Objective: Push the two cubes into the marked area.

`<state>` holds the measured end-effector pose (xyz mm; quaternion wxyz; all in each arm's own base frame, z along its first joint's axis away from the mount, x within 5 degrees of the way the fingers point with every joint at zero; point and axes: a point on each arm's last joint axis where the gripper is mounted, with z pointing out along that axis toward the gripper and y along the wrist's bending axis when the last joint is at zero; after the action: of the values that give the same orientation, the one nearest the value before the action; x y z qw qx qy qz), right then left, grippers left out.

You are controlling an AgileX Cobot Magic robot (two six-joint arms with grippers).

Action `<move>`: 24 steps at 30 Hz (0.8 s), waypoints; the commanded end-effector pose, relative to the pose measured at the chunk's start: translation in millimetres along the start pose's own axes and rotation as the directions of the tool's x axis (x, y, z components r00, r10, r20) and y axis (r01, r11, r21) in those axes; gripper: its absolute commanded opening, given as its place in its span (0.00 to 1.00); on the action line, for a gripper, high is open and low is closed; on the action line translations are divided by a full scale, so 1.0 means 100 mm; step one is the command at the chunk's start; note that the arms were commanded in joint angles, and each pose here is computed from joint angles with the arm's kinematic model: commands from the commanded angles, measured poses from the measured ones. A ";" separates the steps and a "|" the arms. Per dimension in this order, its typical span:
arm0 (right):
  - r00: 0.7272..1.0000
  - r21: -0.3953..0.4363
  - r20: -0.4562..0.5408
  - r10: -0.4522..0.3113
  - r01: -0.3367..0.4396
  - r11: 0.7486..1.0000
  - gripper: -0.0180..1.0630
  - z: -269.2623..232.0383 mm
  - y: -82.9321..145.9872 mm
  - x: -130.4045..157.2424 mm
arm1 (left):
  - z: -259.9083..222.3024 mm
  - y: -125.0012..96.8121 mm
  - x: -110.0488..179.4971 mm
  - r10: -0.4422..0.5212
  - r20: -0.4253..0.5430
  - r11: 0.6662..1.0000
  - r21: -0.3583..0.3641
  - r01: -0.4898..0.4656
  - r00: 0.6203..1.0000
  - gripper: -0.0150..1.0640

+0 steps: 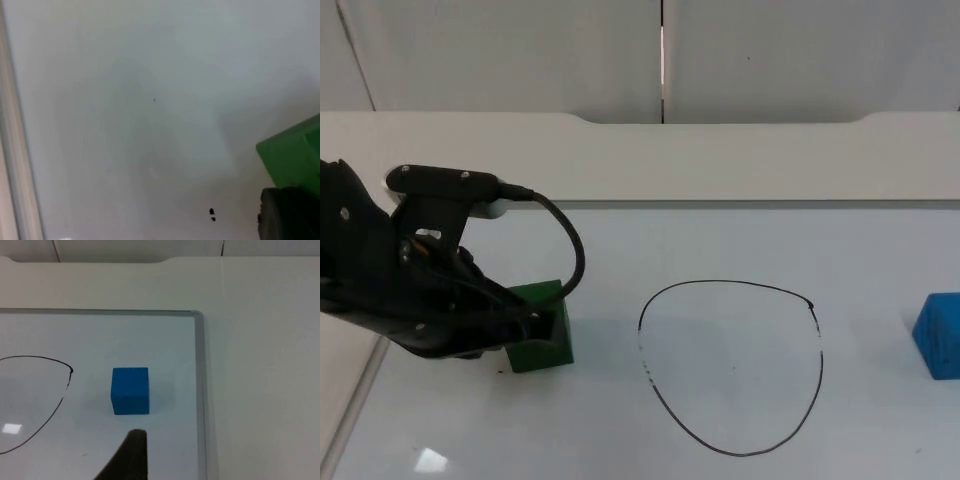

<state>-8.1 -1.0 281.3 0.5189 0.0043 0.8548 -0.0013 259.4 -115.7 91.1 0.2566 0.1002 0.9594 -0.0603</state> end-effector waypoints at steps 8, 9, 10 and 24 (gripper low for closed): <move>1.000 0.009 0.004 -0.001 0.001 1.000 0.99 0.01 0.00 0.01 | 0.00 -0.03 0.00 -0.044 -0.005 0.999 0.003 0.044 0.999 0.01; 1.000 0.009 0.004 -0.001 0.001 1.000 0.99 0.01 0.00 0.01 | 0.00 -0.05 0.01 -0.037 -0.005 0.999 0.007 0.037 0.999 0.01; 1.000 0.009 0.004 -0.001 0.001 1.000 0.99 0.01 0.00 0.01 | 0.00 -0.07 0.01 -0.034 -0.006 0.999 0.011 0.034 0.999 0.01; 1.000 0.009 0.004 -0.001 0.001 1.000 0.99 0.01 0.00 0.01 | -0.02 -0.29 0.04 -0.015 0.027 0.999 0.035 0.014 1.000 0.01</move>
<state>-8.1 -1.0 281.3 0.5189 0.0036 0.8548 -0.0017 247.7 -141.3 91.8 0.2599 0.1087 0.9563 -0.0784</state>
